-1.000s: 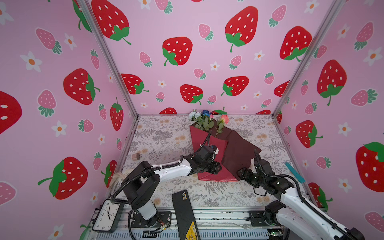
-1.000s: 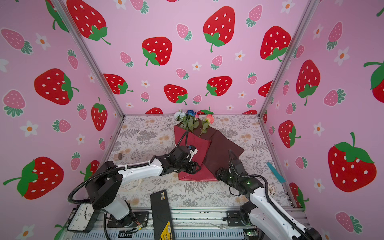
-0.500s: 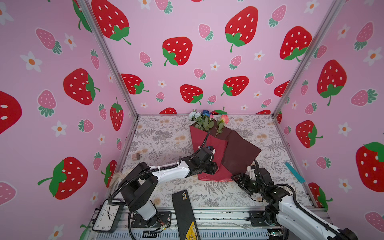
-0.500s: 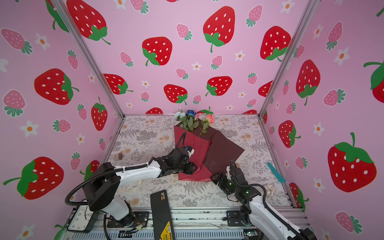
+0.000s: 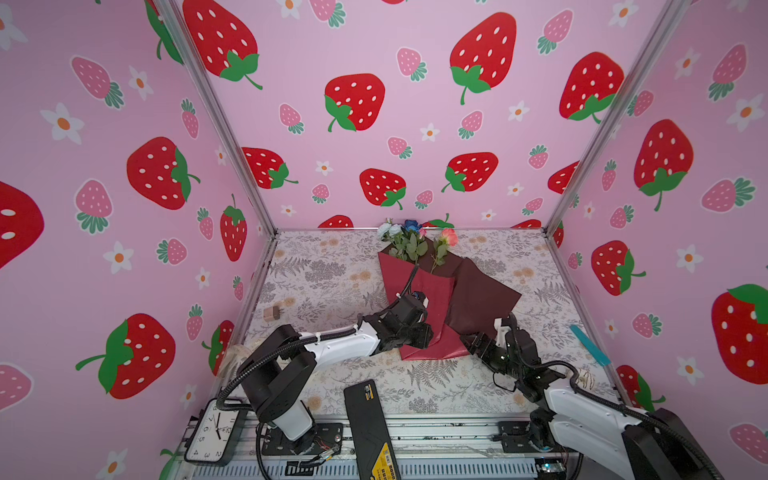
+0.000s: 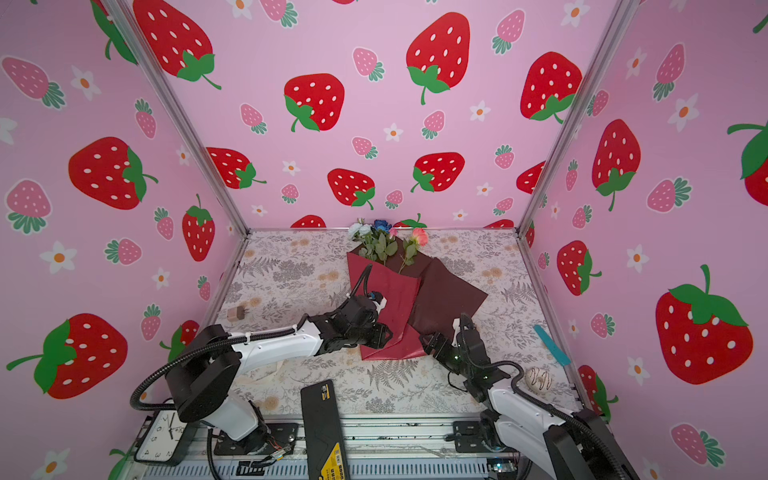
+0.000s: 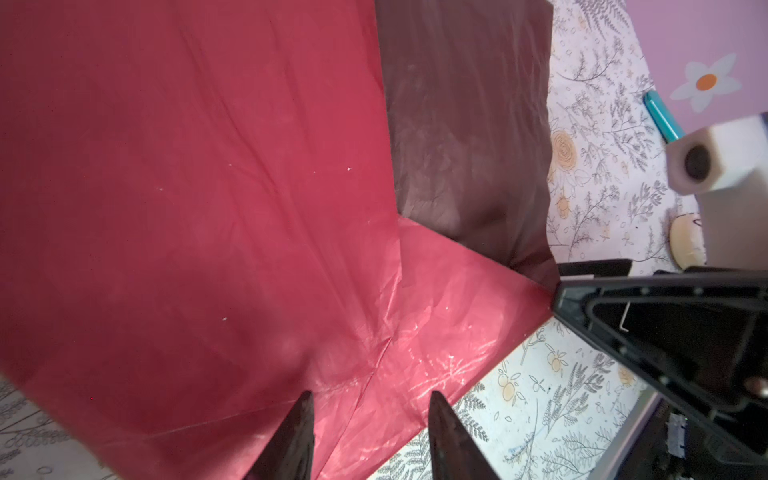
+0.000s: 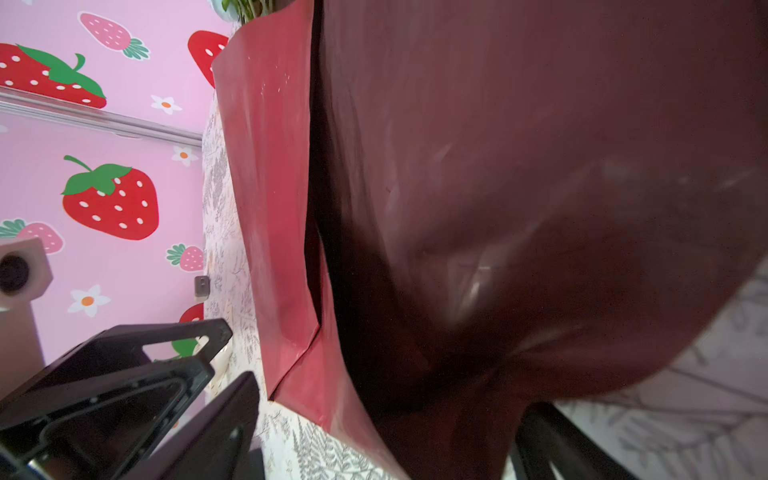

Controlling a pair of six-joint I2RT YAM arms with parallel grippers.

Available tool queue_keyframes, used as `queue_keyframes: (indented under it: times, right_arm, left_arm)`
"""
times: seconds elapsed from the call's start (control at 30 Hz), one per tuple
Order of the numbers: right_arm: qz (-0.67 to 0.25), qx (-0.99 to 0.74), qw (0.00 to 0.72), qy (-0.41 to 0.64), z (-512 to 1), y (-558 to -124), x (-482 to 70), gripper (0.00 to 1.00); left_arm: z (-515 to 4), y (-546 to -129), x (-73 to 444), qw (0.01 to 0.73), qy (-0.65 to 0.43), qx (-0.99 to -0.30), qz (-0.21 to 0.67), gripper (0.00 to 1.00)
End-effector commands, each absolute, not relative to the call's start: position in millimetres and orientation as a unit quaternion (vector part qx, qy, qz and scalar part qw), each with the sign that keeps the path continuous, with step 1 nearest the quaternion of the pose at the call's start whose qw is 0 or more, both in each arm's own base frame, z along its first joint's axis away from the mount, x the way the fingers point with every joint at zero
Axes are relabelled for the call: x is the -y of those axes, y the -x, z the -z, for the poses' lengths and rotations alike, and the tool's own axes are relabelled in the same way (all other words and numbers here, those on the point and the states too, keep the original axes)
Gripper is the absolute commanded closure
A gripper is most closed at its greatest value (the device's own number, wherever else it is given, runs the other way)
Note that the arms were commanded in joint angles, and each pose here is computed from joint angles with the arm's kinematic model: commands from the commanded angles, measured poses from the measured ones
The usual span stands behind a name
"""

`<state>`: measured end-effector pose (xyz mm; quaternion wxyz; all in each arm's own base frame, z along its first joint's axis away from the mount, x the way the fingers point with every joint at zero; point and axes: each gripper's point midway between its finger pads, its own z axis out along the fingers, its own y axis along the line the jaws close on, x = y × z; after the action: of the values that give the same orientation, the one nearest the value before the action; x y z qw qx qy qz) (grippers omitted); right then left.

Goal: Tie the bouquet of fake flowers

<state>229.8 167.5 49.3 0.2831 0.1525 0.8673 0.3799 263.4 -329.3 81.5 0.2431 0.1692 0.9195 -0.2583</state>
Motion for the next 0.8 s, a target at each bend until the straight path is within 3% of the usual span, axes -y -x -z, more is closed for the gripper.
queue_keyframes:
  times: [0.0, 0.2, 0.37, 0.6, 0.77]
  right_arm:
    - [-0.325, -0.875, 0.326, -0.150, -47.1, -249.9, -147.3, 0.07]
    - [-0.314, -0.871, 0.342, -0.160, -50.2, -267.9, -131.3, 0.07]
    - [-0.313, -0.869, 0.348, -0.160, -56.1, -274.0, -128.0, 0.13]
    - [-0.331, -0.870, 0.334, -0.150, -61.3, -269.2, -135.1, 0.50]
    - [-0.346, -0.873, 0.314, -0.141, -61.3, -259.5, -144.2, 0.71]
  left_arm:
    - [-81.9, -264.6, 323.8, 0.248, -0.160, -0.922, 0.249, 0.54]
    - [-80.4, -270.3, 317.0, 0.255, -0.152, -0.926, 0.234, 0.54]
    - [-76.2, -275.4, 315.2, 0.254, -0.142, -0.931, 0.221, 0.55]
    - [-77.8, -282.7, 304.0, 0.264, -0.105, -0.937, 0.204, 0.54]
    - [-84.0, -287.8, 292.7, 0.278, -0.083, -0.938, 0.190, 0.53]
